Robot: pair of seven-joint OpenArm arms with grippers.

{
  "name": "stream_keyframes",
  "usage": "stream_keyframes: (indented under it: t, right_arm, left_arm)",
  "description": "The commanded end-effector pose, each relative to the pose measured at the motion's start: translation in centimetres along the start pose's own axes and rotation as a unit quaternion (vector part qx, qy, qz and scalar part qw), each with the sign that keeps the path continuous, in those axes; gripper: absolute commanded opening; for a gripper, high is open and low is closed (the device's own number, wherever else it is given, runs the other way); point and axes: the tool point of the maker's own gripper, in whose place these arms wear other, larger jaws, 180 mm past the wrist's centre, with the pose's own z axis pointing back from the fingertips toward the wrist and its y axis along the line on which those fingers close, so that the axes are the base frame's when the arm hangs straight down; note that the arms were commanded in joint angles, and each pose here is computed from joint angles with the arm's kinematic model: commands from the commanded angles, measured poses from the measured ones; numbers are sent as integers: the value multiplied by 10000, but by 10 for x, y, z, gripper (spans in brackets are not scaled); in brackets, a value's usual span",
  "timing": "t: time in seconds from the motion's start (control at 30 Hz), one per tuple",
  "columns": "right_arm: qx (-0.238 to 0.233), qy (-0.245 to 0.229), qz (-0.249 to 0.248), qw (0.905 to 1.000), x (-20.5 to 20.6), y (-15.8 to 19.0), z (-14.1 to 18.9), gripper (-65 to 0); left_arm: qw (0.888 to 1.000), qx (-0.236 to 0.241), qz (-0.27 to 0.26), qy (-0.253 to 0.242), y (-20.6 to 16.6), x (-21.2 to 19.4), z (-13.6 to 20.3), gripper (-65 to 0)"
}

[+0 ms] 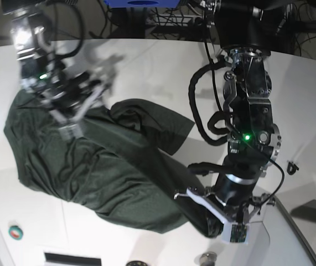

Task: Layout the t-shirt on the table in an organized manner, then fold the t-shirt properly
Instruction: 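Grasp the bunched shirt middle with the right gripper and pull it outward, then stretch the shirt edge taut between both grippers and lower it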

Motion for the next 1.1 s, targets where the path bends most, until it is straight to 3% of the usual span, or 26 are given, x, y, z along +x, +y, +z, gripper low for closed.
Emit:
stream_keyframes:
  t: [0.0,0.1,0.23,0.47,0.7,1.07]
  right_arm:
    - [145,-252,133,9995,15,13,3,-278]
    - [592,-147,268,9978,9,55,-6,-279]
    - [612,-154,168,9979,13,58,-11,-281]
    - [-390,-348,-539,9972,13,-35,8,-281]
    - [-1476,-559,-1317,9786,-2,-128,49,-278]
    - [-2114,-742,-1828,9573,-13,-179,80,-278]
  left_arm:
    - [9995,8,25,-322,0,18,2,-650]
    - [9995,-19,53,-319,-1,18,2,-650]
    - [9991,-154,257,-305,-2,17,6,-650]
    - [9988,-189,284,354,28,-25,21,-650]
    - [9925,232,482,1099,95,-88,56,-650]
    - [9729,525,-132,2248,126,-163,106,-650]
